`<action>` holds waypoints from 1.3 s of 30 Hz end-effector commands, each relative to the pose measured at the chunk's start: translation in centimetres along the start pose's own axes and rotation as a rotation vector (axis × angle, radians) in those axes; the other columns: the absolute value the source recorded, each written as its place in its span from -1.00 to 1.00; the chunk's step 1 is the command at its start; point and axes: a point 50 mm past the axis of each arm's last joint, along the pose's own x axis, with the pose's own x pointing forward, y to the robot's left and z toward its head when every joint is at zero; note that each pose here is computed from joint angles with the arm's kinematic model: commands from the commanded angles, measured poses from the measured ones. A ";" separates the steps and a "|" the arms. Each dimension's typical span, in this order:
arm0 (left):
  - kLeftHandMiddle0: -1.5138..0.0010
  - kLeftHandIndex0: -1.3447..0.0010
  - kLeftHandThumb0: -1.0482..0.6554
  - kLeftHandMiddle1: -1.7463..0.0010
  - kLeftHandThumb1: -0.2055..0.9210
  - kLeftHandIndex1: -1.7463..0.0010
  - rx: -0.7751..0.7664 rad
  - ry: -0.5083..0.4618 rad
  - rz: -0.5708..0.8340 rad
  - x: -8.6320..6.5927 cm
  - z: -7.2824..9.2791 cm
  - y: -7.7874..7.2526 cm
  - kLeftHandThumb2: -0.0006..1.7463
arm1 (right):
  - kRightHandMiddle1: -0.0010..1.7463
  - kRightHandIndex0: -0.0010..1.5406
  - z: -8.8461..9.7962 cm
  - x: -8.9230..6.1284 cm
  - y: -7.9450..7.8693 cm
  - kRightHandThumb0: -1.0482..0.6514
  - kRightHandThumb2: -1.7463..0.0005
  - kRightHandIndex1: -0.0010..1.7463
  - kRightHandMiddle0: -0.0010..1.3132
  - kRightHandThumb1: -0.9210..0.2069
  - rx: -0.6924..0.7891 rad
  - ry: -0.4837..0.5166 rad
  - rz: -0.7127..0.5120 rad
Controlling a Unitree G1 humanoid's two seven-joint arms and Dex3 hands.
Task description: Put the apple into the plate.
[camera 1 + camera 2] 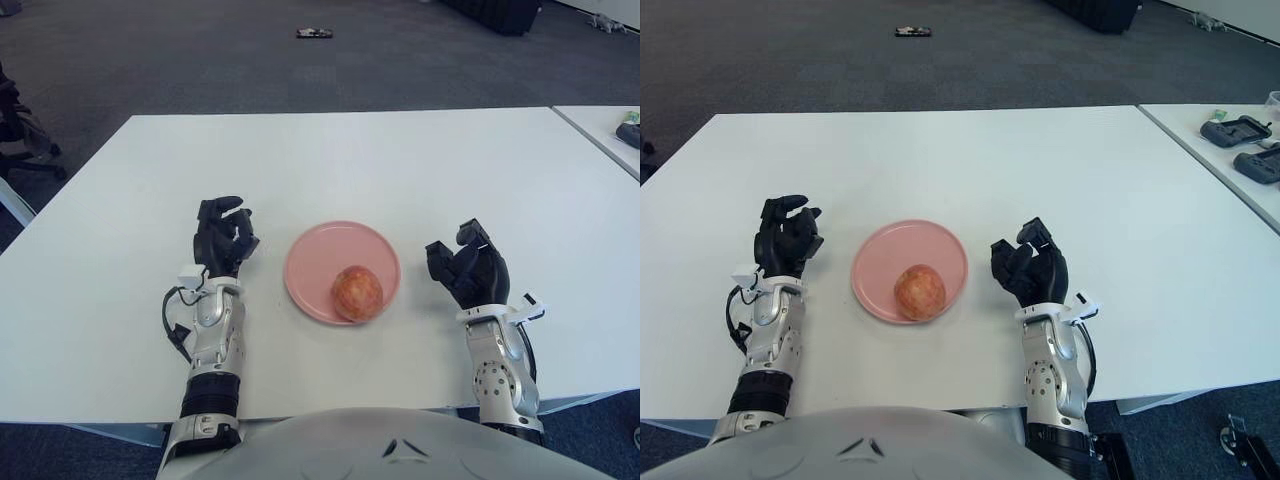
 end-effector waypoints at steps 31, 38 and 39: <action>-0.21 0.35 -0.25 -1.00 0.33 -1.00 0.101 0.083 -0.047 -2.3 -0.9 0.0 0.20 | 1.00 0.75 -1.0 0.5 0.5 -0.41 -0.74 1.00 0.14 0.35 -0.002 0.003 0.044; -0.21 0.36 -0.25 -1.00 0.34 -1.00 0.123 0.097 -0.034 -2.7 -1.1 0.1 0.18 | 1.00 0.74 -1.1 0.5 0.3 -0.41 -0.73 1.00 0.13 0.34 -0.008 0.018 0.049; -0.21 0.36 -0.25 -1.00 0.35 -1.00 0.125 0.098 -0.031 -2.8 -1.2 0.1 0.18 | 1.00 0.74 -1.1 0.5 0.3 -0.41 -0.73 1.00 0.13 0.34 -0.007 0.018 0.051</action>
